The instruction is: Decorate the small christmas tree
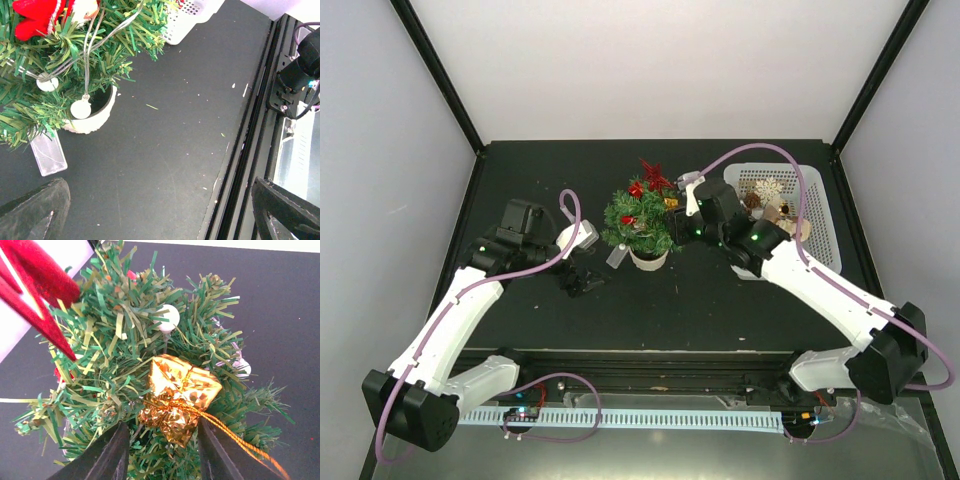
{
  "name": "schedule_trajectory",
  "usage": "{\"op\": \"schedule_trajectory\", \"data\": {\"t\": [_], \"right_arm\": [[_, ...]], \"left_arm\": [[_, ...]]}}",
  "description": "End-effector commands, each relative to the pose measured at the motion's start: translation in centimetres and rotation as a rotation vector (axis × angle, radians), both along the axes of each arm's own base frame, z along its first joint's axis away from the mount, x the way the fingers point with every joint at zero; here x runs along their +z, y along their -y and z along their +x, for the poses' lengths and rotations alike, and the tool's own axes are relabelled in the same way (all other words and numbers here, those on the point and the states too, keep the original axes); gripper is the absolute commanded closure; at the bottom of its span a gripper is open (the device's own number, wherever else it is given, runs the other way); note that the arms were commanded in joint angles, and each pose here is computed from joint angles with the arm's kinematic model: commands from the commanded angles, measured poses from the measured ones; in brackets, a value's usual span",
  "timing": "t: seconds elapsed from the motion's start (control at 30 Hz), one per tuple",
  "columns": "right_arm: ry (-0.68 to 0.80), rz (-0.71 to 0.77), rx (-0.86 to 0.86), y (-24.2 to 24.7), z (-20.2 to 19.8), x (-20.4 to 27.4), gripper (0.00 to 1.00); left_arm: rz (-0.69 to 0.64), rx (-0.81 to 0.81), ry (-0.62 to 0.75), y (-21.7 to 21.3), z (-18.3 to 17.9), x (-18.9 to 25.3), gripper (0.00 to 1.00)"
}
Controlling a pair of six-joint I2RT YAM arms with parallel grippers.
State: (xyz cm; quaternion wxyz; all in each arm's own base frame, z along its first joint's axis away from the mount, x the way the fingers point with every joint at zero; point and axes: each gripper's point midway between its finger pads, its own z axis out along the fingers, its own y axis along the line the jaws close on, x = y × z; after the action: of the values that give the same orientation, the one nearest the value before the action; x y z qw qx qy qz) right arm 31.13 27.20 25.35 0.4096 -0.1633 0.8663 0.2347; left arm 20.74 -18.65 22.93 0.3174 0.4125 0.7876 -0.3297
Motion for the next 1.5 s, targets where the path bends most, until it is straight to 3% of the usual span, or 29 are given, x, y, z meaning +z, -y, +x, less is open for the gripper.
{"op": "schedule_trajectory", "data": {"t": [0.0,0.33,0.73,0.87,1.03,1.1,1.47], "right_arm": [[0.030,0.024,-0.003,0.5,-0.3,1.4,0.58],[0.073,0.047,-0.030,1.5,-0.7,3.3,0.40],[0.079,0.056,-0.067,3.2,-1.9,2.9,0.39],[0.092,0.055,-0.105,4.2,-2.0,2.8,0.49],[0.102,0.052,-0.139,4.5,-1.2,3.0,0.80],[0.110,0.056,-0.155,4.5,-0.6,3.3,0.87],[0.071,0.065,-0.162,3.3,2.3,2.2,0.94]], "left_arm": [[-0.005,0.024,0.036,-0.3,0.4,0.9,0.01],[0.005,0.032,0.040,-0.4,0.5,0.7,0.01],[0.018,0.047,0.067,-0.9,0.5,0.9,0.01],[0.023,0.049,0.075,-1.0,0.6,1.2,0.01],[0.022,0.053,0.072,-1.1,0.6,1.2,0.01],[0.023,0.056,0.075,-1.1,0.6,1.2,0.01],[0.016,0.061,0.081,-1.3,0.5,1.1,0.01]]}}
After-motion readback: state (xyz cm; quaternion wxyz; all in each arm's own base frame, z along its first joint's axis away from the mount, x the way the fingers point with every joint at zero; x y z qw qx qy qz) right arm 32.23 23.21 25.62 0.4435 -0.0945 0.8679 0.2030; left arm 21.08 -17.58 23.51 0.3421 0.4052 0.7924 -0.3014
